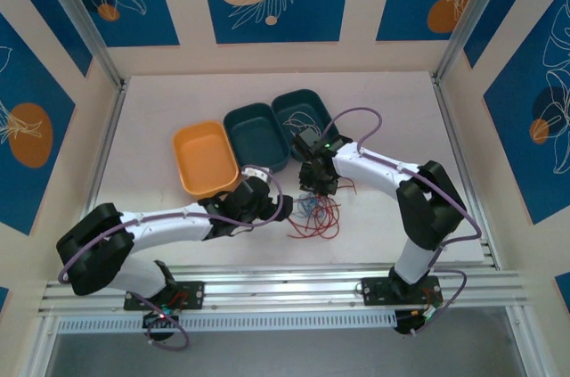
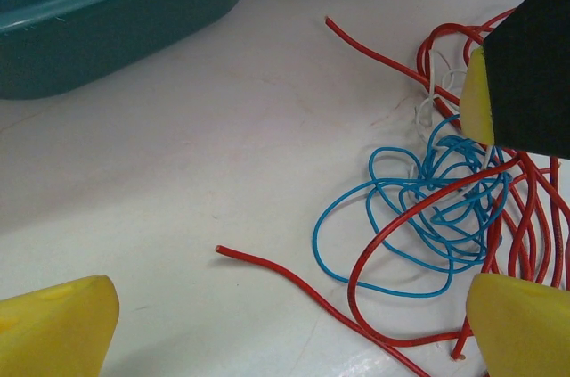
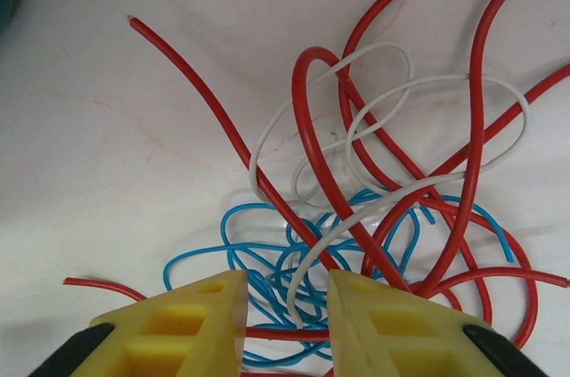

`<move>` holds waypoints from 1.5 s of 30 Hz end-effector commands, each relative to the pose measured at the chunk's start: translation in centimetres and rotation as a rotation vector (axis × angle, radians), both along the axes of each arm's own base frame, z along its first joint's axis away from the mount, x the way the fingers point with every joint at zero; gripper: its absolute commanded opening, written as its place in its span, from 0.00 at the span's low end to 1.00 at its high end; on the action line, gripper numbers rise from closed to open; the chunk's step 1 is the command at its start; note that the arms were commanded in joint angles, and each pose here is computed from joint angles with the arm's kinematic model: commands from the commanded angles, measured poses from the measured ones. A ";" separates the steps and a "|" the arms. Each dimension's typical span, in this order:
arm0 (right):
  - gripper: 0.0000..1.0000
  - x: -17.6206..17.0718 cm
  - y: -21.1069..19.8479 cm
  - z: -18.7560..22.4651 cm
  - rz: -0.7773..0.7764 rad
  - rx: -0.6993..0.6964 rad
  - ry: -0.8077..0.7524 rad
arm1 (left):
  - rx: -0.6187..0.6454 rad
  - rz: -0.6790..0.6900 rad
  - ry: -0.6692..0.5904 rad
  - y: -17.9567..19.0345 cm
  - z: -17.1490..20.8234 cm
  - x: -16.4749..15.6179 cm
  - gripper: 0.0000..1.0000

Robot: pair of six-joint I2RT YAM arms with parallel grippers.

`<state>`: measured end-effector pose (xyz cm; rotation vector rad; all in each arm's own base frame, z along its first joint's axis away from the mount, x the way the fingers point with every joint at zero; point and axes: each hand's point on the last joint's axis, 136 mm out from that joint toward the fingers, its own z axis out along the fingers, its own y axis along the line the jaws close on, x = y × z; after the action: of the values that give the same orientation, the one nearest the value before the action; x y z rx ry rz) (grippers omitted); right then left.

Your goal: Untangle the cables

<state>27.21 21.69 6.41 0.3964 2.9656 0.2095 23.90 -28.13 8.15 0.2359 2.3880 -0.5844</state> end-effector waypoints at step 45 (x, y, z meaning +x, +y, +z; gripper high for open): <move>0.00 -0.1 -0.5 16.3 0.196 0.085 -0.485 | -0.148 -0.234 -0.183 -5.0 4.7 0.0 1.00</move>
<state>26.63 20.99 19.06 0.1187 2.6348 0.3681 23.97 -30.98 10.45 0.4079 2.2615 -0.7066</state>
